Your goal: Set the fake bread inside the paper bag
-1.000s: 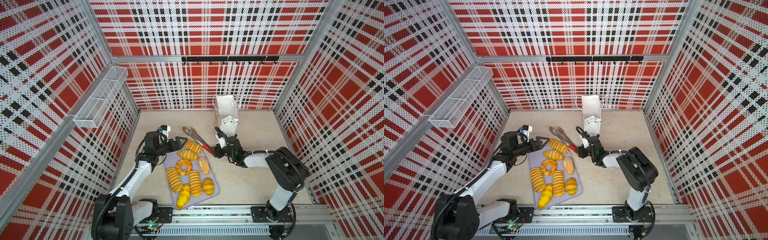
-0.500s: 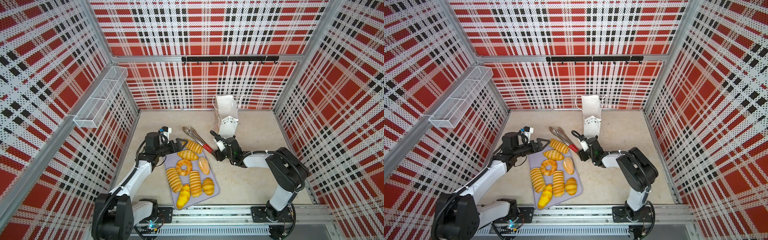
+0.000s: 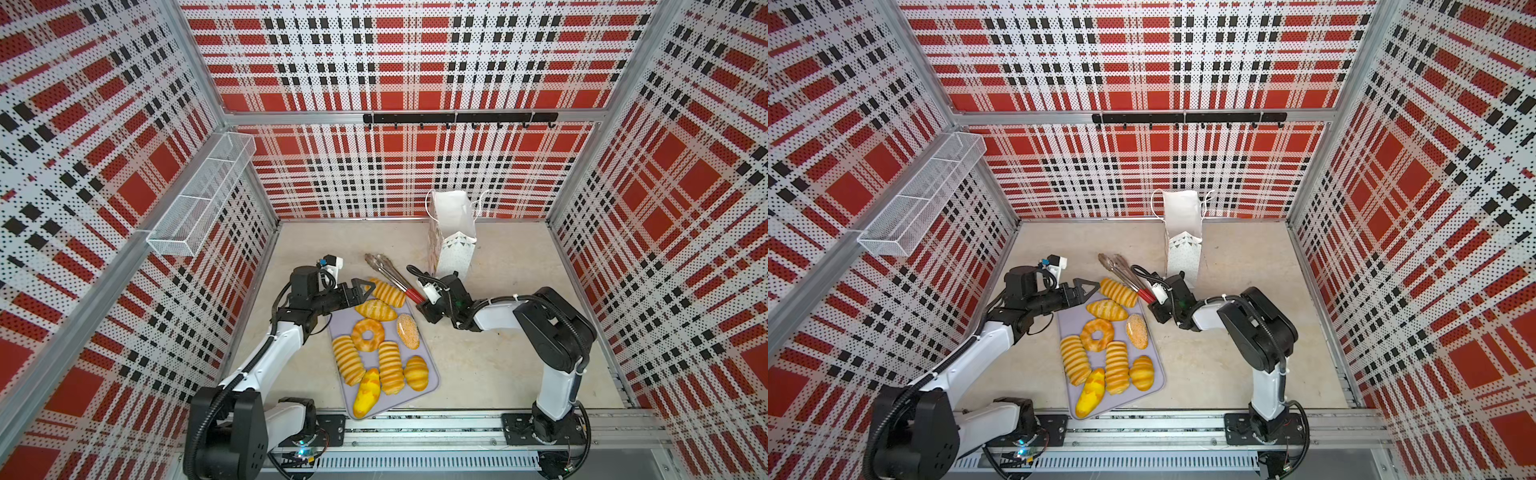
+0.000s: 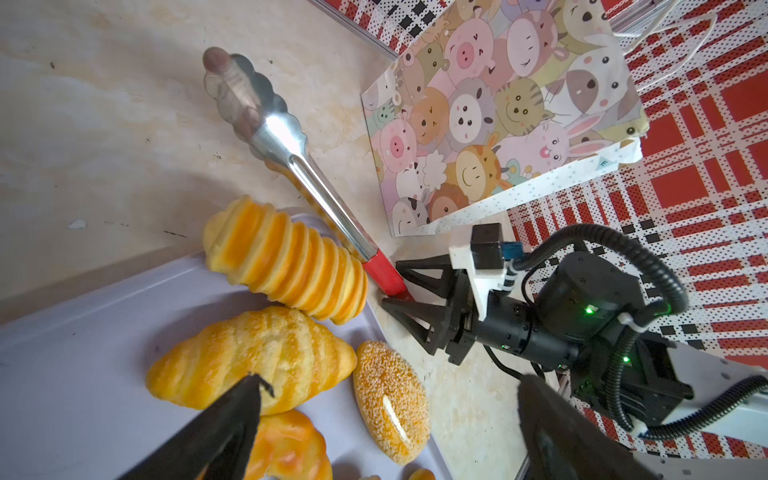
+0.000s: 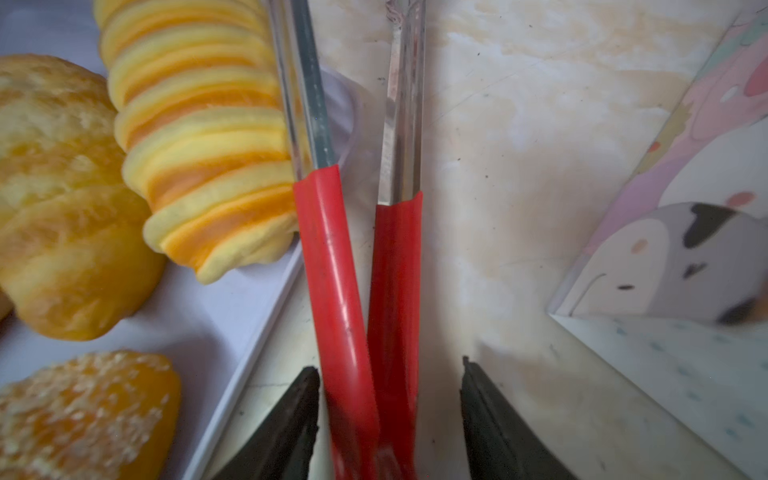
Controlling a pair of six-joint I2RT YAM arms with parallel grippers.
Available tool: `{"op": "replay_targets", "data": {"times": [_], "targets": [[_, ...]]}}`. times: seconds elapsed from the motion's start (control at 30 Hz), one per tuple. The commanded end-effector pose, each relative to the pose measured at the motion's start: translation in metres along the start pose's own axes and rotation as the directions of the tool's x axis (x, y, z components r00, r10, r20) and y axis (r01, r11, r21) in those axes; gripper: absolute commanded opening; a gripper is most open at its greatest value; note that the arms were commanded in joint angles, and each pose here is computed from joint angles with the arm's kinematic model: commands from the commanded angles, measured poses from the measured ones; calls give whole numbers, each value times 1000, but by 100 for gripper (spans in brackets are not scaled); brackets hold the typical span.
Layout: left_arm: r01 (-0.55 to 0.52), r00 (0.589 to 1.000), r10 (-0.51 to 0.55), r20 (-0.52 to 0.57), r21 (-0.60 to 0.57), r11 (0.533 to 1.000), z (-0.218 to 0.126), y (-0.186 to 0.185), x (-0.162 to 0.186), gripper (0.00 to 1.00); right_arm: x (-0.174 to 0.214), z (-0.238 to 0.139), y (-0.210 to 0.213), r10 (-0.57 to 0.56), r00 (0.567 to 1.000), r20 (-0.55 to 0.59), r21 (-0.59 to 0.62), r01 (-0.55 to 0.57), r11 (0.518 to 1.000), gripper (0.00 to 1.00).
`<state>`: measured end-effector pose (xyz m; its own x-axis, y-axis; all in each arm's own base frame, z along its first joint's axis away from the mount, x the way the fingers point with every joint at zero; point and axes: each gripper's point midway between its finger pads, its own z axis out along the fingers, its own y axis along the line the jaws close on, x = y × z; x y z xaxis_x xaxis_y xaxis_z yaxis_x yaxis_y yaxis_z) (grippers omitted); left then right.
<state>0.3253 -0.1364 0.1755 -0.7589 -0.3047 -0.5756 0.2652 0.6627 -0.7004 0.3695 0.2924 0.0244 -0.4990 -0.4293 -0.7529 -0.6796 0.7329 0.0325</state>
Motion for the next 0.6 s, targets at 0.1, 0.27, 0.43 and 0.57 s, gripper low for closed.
{"op": "replay_targets", "data": {"times": [0.1,0.27,0.43,0.57], "targets": [[-15,1000,15,-1,33,999,-3,-4,2,99,-11,9,0,-20,999,28,9,20,1000,46],[-6,1000,6,8,28,1000,-4,-1,0,100,-7,7,2,-20,999,39,-1,20,1000,35],[-25,999,24,39,20,999,-10,-4,-4,100,0,3,3,-6,999,47,-3,6,1000,23],[-47,997,45,69,23,999,-15,-10,-11,100,-6,-6,3,24,997,76,1,-24,1000,15]]}}
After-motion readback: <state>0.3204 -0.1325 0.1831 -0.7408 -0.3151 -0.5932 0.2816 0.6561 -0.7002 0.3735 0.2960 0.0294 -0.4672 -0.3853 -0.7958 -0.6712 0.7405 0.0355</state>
